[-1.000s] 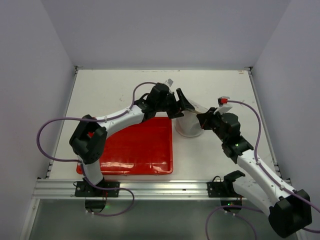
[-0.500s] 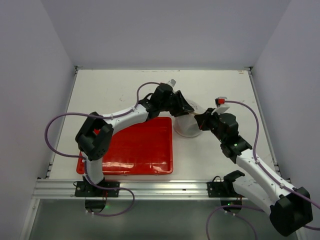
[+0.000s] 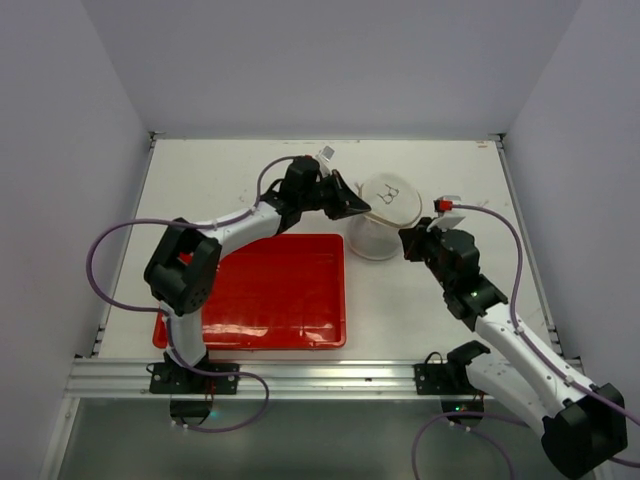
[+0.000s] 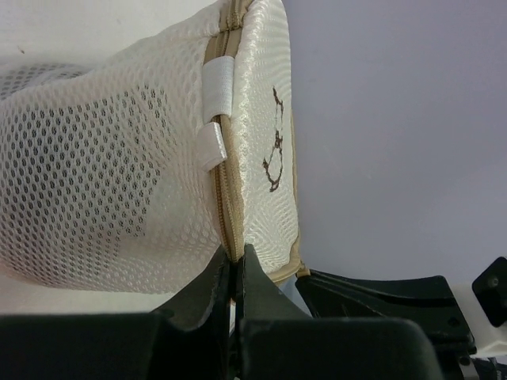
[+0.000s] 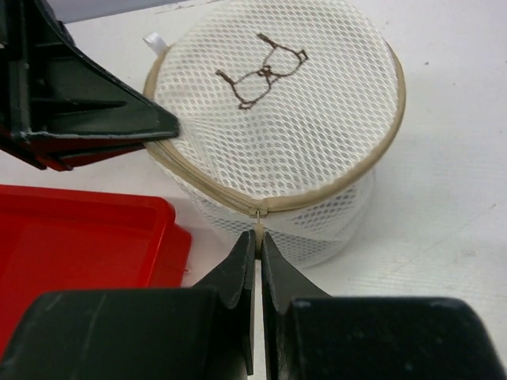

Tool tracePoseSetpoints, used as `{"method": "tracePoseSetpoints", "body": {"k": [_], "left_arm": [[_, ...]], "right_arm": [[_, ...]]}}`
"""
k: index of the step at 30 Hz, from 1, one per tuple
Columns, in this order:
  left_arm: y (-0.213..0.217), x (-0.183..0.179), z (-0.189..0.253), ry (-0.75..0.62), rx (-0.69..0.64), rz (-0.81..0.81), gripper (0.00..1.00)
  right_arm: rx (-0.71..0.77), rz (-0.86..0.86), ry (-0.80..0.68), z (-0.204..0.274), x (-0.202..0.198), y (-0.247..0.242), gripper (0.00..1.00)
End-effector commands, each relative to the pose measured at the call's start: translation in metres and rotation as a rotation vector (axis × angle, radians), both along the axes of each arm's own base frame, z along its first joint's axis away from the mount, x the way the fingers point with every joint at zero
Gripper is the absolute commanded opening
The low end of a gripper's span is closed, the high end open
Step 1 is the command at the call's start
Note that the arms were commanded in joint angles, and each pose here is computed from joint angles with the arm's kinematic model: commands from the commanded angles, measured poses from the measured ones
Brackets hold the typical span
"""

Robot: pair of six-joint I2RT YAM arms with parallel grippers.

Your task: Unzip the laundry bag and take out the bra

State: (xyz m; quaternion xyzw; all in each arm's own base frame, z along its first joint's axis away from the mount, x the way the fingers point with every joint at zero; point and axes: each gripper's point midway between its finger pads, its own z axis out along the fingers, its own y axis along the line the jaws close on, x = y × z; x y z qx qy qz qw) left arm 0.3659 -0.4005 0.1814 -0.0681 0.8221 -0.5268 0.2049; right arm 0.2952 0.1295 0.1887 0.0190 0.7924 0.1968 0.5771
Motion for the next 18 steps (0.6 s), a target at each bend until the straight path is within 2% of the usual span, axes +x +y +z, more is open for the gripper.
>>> {"method": "tracePoseSetpoints", "body": {"k": [1, 5, 11, 14, 16, 17, 18], "left_arm": [[0.009, 0.007, 0.026, -0.089, -0.060, -0.041, 0.00], [0.013, 0.010, 0.021, -0.069, -0.079, -0.090, 0.00], [0.017, 0.024, 0.017, -0.088, -0.037, -0.101, 0.00], [0.010, 0.027, 0.010, -0.073, -0.040, -0.132, 0.00], [0.007, 0.028, 0.004, -0.063, -0.038, -0.139, 0.08], [0.004, 0.026, 0.003, -0.064, -0.037, -0.151, 0.22], [0.002, 0.025, 0.004, -0.070, -0.038, -0.158, 0.28]], "right_arm": [[-0.068, -0.085, 0.002, -0.009, 0.007, -0.018, 0.00], [-0.092, -0.124, 0.018, -0.016, 0.011, -0.027, 0.00], [-0.118, -0.176, 0.010, -0.009, 0.009, -0.043, 0.00], [-0.093, -0.131, -0.004, -0.001, 0.005, -0.035, 0.00], [-0.080, -0.112, -0.008, 0.000, 0.003, -0.032, 0.00], [-0.066, -0.083, -0.004, -0.001, 0.000, -0.027, 0.00], [-0.063, -0.074, 0.000, -0.003, -0.001, -0.026, 0.00]]}}
